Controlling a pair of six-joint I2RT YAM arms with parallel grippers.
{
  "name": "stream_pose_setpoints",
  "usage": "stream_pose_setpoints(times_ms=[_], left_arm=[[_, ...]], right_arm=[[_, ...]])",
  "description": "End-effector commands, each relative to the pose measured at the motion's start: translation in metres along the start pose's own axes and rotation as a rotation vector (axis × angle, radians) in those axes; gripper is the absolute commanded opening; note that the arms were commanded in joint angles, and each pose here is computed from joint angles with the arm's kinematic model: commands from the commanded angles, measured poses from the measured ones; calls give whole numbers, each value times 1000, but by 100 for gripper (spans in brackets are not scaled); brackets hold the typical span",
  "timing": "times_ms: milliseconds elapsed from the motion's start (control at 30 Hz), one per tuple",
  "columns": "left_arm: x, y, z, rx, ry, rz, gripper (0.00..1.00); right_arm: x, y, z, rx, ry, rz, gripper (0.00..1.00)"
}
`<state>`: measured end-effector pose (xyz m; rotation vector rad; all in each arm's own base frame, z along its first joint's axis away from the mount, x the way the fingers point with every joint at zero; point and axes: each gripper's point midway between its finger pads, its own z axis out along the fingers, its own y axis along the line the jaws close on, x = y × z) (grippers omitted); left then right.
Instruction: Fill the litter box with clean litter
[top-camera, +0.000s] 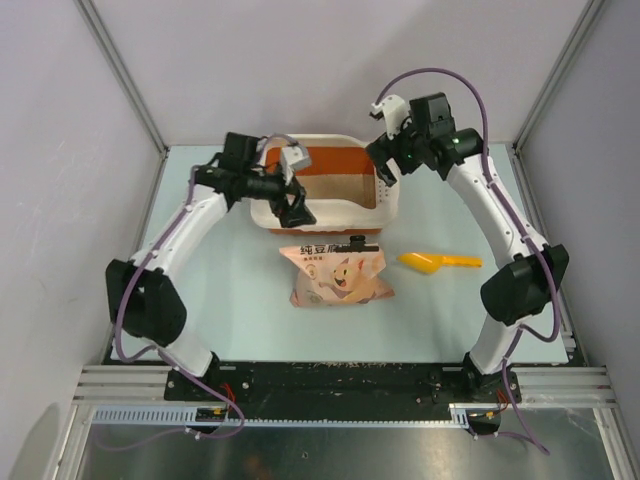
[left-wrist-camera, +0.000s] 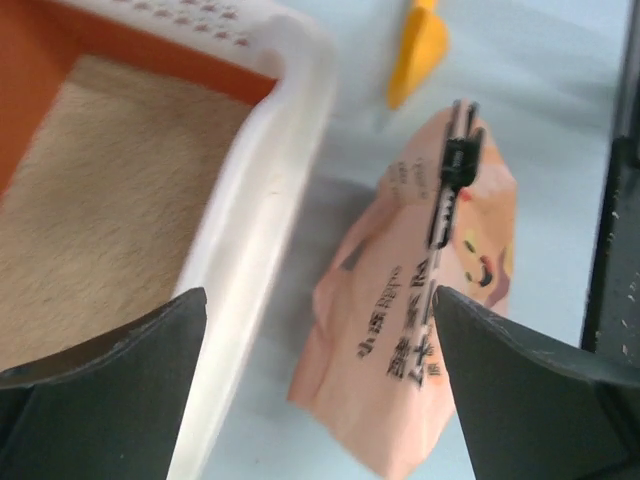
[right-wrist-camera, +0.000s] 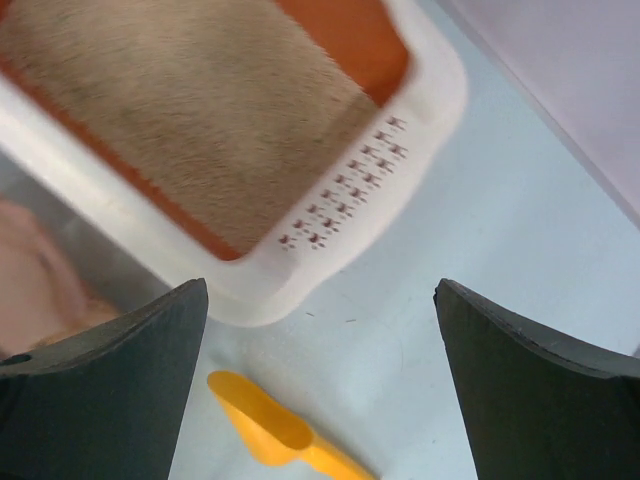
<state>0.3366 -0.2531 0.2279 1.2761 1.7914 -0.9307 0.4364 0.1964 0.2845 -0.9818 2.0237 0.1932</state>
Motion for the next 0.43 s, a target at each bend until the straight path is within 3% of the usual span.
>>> stream_pose_setpoints(times_ms=[0,67,100,200,333,400], left_arm=[[-28,29,-73,-277,-44,56,100],[-9,36,-89,-346,-24,-3,100],[0,41,-97,-403,0,-24,100],[29,45,-113,-517,27,-146,100],[52,52,-127,-607,23,-256,100],[40,63,-136,-648,-7,-261,99]], right_arm=[[12,-42,-36,297,-25,223,100],[30,-48,-45,342,-29,289,100],[63,-44,-37,358,36,327,100],[100,-33,-41,397,105,385,100],[108,-33,-36,407,112,396,100],[98,-45,-31,439,89,390,100]])
